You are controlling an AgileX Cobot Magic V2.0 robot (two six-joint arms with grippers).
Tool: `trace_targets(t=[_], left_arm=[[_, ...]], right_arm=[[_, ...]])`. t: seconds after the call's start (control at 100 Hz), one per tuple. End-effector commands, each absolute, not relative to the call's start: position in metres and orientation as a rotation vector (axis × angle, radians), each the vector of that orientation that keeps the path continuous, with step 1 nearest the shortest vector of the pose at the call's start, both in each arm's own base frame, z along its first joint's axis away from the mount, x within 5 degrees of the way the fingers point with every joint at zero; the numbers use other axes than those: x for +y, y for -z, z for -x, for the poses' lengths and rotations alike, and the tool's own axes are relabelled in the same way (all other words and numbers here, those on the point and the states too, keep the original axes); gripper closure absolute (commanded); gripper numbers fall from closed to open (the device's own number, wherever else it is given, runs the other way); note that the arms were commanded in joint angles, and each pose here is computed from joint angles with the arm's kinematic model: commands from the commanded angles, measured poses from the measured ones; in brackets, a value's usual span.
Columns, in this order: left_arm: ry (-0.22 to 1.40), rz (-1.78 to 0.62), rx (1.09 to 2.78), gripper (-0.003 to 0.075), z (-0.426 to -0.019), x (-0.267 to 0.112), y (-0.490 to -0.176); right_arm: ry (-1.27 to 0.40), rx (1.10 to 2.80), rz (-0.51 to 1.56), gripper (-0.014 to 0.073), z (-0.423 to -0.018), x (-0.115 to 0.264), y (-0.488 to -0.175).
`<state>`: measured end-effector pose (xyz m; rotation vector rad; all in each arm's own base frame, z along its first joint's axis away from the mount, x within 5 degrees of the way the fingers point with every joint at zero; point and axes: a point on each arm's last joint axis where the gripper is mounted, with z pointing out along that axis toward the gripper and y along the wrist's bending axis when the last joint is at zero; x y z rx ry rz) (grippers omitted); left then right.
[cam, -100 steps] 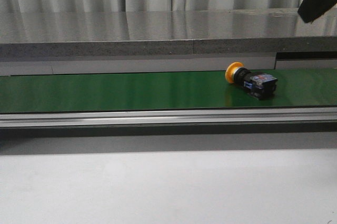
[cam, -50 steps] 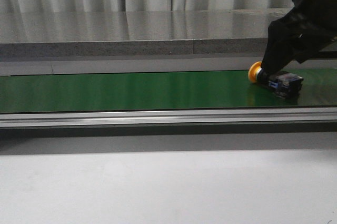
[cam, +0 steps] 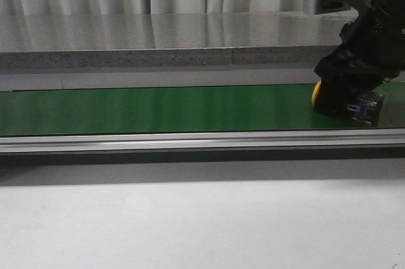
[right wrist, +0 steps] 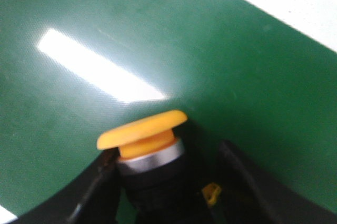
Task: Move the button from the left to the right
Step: 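Lower the right gripper onto the button and grasp it, then carry the button with the right gripper into the green tray and release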
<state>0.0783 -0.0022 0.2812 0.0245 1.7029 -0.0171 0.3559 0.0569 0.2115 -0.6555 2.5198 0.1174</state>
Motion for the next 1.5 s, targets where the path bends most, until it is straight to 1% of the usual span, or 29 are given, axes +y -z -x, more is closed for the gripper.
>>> trace_targets(t=[0.0, 0.09, 0.18, 0.28, 0.42, 0.55, 0.67, 0.89, 1.07, 1.22, 1.49], left_arm=[[0.033, -0.013, 1.609, 0.0741, -0.079, -0.002, -0.296], [0.033, -0.013, 1.609, 0.0741, -0.079, -0.002, -0.296], [0.033, -0.013, 1.609, 0.0741, -0.079, -0.002, -0.296], [0.033, -0.013, 1.609, 0.0741, -0.079, -0.002, -0.296], [0.033, -0.013, 1.609, 0.0741, -0.079, -0.002, -0.296], [0.033, -0.013, 1.609, 0.0741, -0.079, -0.002, -0.296], [0.033, -0.013, 1.609, 0.0741, -0.079, -0.002, -0.296], [0.033, -0.013, 1.609, 0.0741, -0.079, -0.002, -0.296], [0.033, -0.013, 1.609, 0.0741, -0.079, -0.002, -0.296], [0.033, -0.013, 1.609, 0.0741, -0.079, -0.002, -0.296], [0.033, -0.013, 1.609, 0.0741, -0.079, -0.002, -0.296]], right_arm=[[-0.111, 2.445, 0.636, 0.034, -0.359, 0.057, -0.233], [-0.118, 2.46, 0.64, 0.0372, -0.357, 0.057, -0.233], [-0.133, 2.484, 0.628, 0.0375, -0.358, 0.053, -0.236], [-0.145, 2.498, 0.556, 0.0375, -0.36, 0.042, -0.248], [-0.116, 2.456, 0.422, 0.0375, -0.363, 0.014, -0.275], [-0.054, 2.401, 0.294, 0.0375, -0.362, -0.023, -0.3], [0.0, 2.389, 0.182, 0.0375, -0.36, -0.058, -0.309], [0.116, 2.392, -0.014, 0.0375, -0.346, -0.122, -0.307], [0.206, 2.322, -0.128, 0.0375, -0.338, -0.155, -0.312], [0.221, 2.33, -0.159, 0.0375, -0.338, -0.166, -0.304], [0.124, 2.503, -0.164, 0.0375, -0.352, -0.171, -0.255]])
